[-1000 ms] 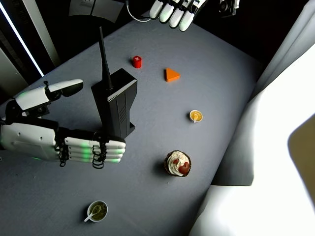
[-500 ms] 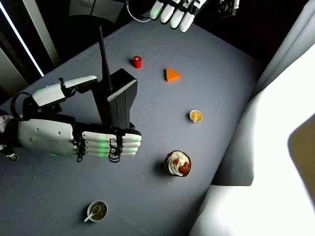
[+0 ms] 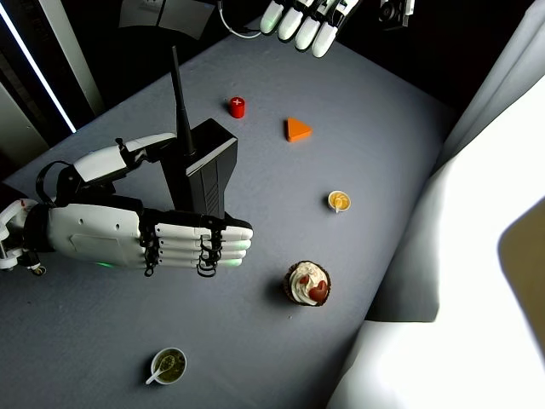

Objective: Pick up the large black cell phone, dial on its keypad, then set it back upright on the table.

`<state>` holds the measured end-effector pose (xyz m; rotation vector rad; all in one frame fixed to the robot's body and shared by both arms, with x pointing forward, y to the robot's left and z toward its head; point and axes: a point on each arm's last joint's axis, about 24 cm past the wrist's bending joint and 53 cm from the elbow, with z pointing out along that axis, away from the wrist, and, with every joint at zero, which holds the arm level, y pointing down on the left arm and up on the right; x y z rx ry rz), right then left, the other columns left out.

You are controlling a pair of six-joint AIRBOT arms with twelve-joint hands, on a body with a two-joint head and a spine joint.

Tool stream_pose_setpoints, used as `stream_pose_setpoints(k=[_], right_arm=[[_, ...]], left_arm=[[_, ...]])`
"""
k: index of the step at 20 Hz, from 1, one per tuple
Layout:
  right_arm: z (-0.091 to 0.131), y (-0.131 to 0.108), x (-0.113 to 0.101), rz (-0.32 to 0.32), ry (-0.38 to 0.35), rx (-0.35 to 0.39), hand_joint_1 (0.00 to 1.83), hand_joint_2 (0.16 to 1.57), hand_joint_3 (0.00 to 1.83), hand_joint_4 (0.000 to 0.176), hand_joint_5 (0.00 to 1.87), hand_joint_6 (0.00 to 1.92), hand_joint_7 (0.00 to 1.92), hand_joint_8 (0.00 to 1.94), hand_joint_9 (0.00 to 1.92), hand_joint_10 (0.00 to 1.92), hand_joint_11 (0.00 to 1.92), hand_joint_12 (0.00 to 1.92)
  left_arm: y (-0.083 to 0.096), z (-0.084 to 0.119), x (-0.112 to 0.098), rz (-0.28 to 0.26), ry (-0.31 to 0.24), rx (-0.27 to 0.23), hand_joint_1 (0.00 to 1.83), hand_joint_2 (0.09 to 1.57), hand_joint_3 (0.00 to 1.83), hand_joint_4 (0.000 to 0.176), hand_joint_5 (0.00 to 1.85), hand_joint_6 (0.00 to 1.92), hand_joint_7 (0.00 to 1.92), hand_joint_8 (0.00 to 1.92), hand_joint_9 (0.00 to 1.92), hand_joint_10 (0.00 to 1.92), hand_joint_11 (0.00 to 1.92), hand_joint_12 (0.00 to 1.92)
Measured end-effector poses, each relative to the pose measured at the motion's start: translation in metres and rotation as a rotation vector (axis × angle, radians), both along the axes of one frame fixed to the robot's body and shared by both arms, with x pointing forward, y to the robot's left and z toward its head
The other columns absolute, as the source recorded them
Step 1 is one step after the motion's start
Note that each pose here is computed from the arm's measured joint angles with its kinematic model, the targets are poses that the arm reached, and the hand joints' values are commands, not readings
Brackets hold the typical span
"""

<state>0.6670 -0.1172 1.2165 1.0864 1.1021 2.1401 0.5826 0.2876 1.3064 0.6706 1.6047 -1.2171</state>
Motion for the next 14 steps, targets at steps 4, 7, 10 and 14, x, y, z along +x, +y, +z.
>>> stream_pose_setpoints(k=[4, 7, 10, 14], right_arm=[[0.01, 0.003, 0.005, -0.002, -0.019, 0.017, 1.16, 1.08, 0.01, 0.0, 0.46, 0.02, 0.49, 0.02, 0.55, 0.08, 0.05, 1.09], [0.017, 0.007, 0.009, 0.001, -0.028, 0.028, 1.43, 1.2, 0.0, 0.0, 0.79, 0.03, 0.68, 1.04, 0.74, 1.26, 0.44, 1.32], [0.022, 0.01, 0.01, 0.006, -0.04, 0.028, 1.26, 1.17, 0.0, 0.0, 0.92, 0.89, 0.88, 1.35, 0.86, 1.39, 0.81, 1.57], [0.023, 0.004, 0.017, -0.012, -0.039, 0.026, 1.36, 1.16, 0.0, 0.0, 0.91, 0.85, 0.85, 1.26, 0.82, 1.45, 0.82, 1.51]], left_arm=[[0.0, 0.0, 0.0, 0.0, 0.001, 0.001, 0.0, 1.18, 0.0, 0.031, 0.18, 0.0, 0.14, 0.0, 0.12, 0.0, 0.0, 0.39], [0.0, 0.0, 0.0, 0.0, 0.001, 0.002, 0.0, 1.18, 0.0, 0.027, 0.19, 0.0, 0.14, 0.0, 0.13, 0.0, 0.0, 0.38], [0.0, -0.001, 0.0, 0.0, 0.003, 0.001, 0.0, 1.18, 0.0, 0.034, 0.17, 0.0, 0.13, 0.0, 0.13, 0.0, 0.0, 0.35], [0.0, -0.001, 0.0, 0.0, 0.003, 0.002, 0.0, 1.17, 0.0, 0.031, 0.17, 0.0, 0.13, 0.0, 0.12, 0.0, 0.0, 0.34]])
